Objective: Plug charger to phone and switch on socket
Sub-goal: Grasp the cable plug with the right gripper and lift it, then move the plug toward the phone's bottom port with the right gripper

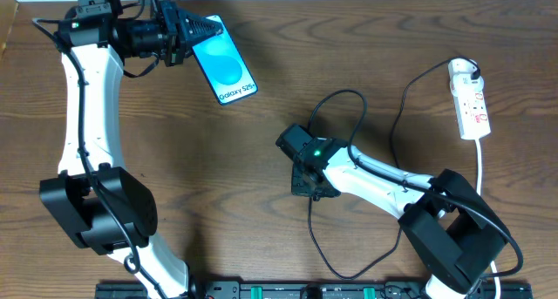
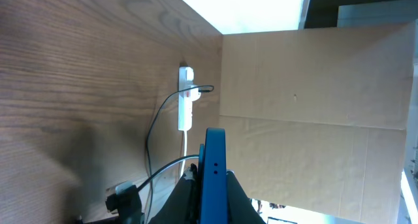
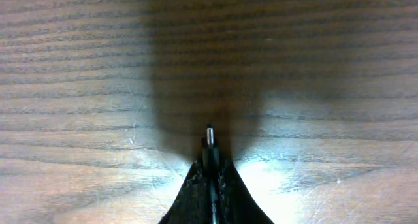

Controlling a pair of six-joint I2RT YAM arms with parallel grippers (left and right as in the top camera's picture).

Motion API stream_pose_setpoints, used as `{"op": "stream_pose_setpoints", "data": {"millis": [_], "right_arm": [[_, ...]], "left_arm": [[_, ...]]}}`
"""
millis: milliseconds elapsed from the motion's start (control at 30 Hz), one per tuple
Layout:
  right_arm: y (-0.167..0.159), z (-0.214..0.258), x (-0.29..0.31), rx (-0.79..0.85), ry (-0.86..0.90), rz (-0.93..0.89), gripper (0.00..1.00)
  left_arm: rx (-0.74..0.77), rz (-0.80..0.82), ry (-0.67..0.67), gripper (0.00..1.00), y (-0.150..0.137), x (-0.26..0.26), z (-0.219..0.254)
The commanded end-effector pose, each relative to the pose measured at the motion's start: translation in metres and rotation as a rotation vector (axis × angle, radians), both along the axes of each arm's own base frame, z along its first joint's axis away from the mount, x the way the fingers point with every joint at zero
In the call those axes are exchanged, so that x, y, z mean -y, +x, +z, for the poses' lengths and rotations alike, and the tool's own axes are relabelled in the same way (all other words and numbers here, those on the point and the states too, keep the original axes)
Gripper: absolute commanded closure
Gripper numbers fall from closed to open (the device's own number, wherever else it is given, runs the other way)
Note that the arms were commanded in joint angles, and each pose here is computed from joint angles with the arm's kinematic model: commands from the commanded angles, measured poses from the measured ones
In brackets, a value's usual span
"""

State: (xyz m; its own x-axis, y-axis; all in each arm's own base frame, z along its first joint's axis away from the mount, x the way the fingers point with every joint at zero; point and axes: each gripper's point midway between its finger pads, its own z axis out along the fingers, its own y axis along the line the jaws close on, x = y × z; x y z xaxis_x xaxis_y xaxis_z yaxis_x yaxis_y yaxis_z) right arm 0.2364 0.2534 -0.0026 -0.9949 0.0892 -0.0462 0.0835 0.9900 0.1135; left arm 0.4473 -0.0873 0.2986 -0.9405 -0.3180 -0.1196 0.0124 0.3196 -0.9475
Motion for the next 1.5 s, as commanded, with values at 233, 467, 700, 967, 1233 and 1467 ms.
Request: {"op": "stream_pose_setpoints", "data": {"millis": [233, 467, 700, 967, 1233, 1467], "right_arm": [[-0.027, 0.026, -0.073, -0.213, 0.548, 0.285, 0.99], [0.001, 0.114, -0.109, -0.164, 1.116, 0.464, 0.99], [0.034, 0.174, -0.105, -0.054, 1.353, 0.543, 0.99], [0.050, 0.213, -0.102, 0.052, 1.442, 0.599, 0.99], [0.054, 0.255, -0.102, 0.197, 1.519, 0.664, 0.99], [0.068, 0.277, -0.100, 0.256, 1.570, 0.564, 0.99]], "left_arm": [[0.014, -0.010, -0.019, 0.93, -0.004, 0.000, 0.008], [0.181, -0.122, -0.147, 0.93, -0.008, 0.008, 0.044], [0.207, -0.128, -0.157, 0.93, -0.004, 0.008, 0.051], [0.224, -0.094, -0.162, 0.93, 0.007, -0.004, 0.061], [0.238, -0.055, -0.164, 0.93, 0.017, -0.014, 0.072], [0.211, -0.021, -0.158, 0.92, 0.023, -0.016, 0.071]]}}
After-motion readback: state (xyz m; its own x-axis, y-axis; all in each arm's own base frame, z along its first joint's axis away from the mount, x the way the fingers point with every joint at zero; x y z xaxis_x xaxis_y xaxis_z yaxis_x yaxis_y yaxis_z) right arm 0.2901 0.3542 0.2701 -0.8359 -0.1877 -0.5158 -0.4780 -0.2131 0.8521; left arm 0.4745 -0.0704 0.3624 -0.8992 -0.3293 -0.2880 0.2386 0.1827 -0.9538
